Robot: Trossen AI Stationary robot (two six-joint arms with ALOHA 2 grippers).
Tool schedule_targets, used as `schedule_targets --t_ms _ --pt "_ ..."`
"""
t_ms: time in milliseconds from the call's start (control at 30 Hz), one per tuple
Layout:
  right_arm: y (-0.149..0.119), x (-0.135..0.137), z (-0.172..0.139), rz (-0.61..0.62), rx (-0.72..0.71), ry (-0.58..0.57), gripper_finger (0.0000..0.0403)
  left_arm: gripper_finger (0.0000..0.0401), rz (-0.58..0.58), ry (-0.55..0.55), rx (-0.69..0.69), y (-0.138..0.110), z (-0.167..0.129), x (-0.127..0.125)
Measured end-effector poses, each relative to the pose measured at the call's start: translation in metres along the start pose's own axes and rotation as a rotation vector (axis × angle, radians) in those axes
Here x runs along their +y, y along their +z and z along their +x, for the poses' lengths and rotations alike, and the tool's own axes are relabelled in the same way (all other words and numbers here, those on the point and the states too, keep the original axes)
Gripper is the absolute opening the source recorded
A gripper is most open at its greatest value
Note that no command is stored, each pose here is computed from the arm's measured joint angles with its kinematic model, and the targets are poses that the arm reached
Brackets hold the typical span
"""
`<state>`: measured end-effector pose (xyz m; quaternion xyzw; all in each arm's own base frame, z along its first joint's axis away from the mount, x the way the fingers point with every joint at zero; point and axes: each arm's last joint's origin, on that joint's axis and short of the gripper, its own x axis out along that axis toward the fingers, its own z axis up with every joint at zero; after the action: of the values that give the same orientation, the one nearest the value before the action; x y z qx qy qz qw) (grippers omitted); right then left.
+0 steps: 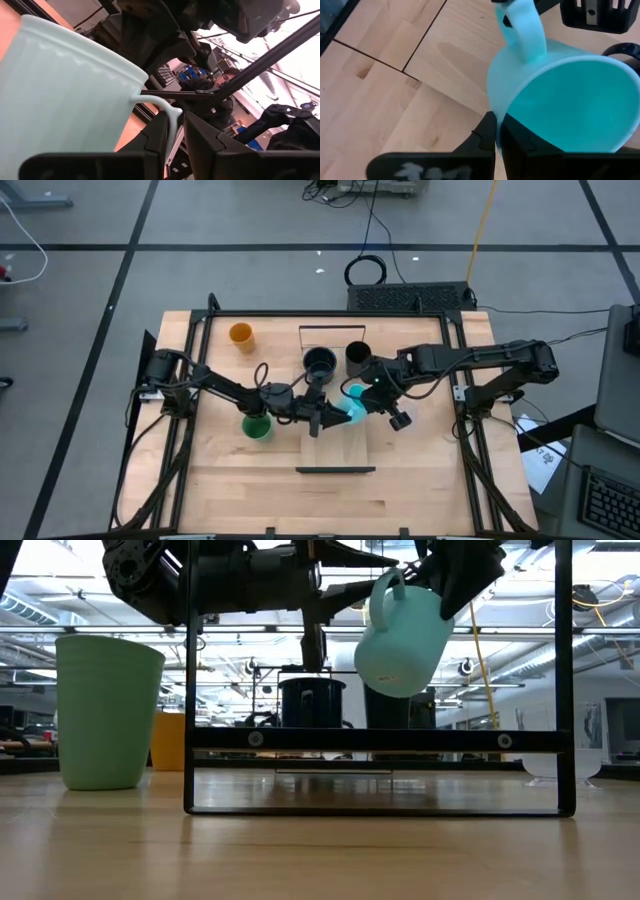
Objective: Stack small to large cups/mugs on shelf
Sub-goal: Put the light blue mug on the shelf
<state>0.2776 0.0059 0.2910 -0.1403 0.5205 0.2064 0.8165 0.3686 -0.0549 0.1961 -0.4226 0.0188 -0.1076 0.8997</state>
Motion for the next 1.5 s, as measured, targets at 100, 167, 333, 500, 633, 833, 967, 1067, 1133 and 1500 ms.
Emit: schedule_targets --t_ms 100,167,333,500,633,833,967,1067,1133,1500 --pt "0.0 0.0 -0.001 0.001 -0.003 -0.003 0.0 0.0064 -0.014 -0.012 -0.008 0.003 -0.001 -0.004" --pt "0.0 -0.001 -0.001 0.001 -0.002 -0.005 0.0 0.0064 -0.016 -0.012 -0.008 0.005 -0.002 -0.007" --pt "0.0 -0.001 -0.002 0.013 0.007 -0.008 0.0 0.0065 -0.018 0.041 0.034 0.015 -0.009 -0.015" --pt "-0.005 -0.007 -0.008 0.047 0.064 -0.053 0.0 0.0065 0.044 0.09 0.112 0.028 -0.023 -0.031" --pt "-0.006 -0.013 -0.012 0.044 0.058 -0.079 0.0 0.0065 0.082 0.188 0.132 0.036 -0.036 -0.036" --pt "0.002 -0.013 -0.023 0.017 0.022 -0.081 0.0 0.0065 0.107 0.252 0.178 0.04 -0.047 -0.043" --pt "0.005 -0.011 -0.019 0.0 0.025 -0.03 0.0 0.0065 0.106 0.291 0.203 0.042 -0.054 -0.046" --pt "0.009 -0.008 -0.016 -0.006 0.057 0.014 0.0 0.0065 0.12 0.303 0.215 0.042 -0.058 -0.048" --pt "0.011 -0.004 -0.01 -0.03 0.085 0.045 0.0 0.0065 0.126 0.325 0.222 0.044 -0.06 -0.047" --pt "0.028 -0.015 0.013 -0.004 0.17 0.11 0.0 0.0065 0.145 0.408 0.26 0.052 -0.082 -0.054"
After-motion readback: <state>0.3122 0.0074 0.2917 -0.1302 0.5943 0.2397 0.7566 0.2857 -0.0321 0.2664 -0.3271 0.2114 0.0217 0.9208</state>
